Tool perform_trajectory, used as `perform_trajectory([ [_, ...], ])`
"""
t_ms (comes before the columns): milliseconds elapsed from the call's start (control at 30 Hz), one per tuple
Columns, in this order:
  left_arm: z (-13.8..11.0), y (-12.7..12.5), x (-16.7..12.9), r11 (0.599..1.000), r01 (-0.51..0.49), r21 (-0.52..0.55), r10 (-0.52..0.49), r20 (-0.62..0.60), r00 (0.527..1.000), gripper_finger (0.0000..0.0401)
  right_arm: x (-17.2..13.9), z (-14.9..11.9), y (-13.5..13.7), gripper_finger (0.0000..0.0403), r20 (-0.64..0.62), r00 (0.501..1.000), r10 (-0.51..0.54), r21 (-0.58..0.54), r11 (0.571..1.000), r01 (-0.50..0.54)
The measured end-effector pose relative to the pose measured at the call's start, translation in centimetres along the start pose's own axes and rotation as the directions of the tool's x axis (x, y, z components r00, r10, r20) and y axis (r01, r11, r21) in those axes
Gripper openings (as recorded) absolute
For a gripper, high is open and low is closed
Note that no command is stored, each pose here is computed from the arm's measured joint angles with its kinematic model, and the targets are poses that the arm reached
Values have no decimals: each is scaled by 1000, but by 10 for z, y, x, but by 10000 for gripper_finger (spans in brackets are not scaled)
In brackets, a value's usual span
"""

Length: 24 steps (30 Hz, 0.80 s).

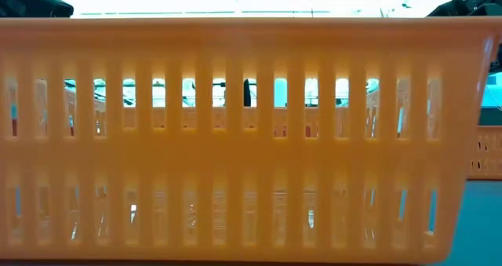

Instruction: Stack baskets on shelf by color

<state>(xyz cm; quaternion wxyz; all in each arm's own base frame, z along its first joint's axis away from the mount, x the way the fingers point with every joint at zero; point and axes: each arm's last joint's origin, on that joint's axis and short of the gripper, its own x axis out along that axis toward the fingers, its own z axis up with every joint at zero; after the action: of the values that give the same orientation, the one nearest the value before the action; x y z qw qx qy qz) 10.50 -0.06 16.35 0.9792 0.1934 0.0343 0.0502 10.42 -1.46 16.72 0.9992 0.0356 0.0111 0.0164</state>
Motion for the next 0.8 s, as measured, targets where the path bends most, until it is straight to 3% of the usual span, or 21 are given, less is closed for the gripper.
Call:
perform_trajectory([
  [800, 0, 0, 0, 1000, -4, 0, 4, -2, 1000, 40, 0, 0, 0, 6, 0, 1000, 0, 0, 1000, 0],
])
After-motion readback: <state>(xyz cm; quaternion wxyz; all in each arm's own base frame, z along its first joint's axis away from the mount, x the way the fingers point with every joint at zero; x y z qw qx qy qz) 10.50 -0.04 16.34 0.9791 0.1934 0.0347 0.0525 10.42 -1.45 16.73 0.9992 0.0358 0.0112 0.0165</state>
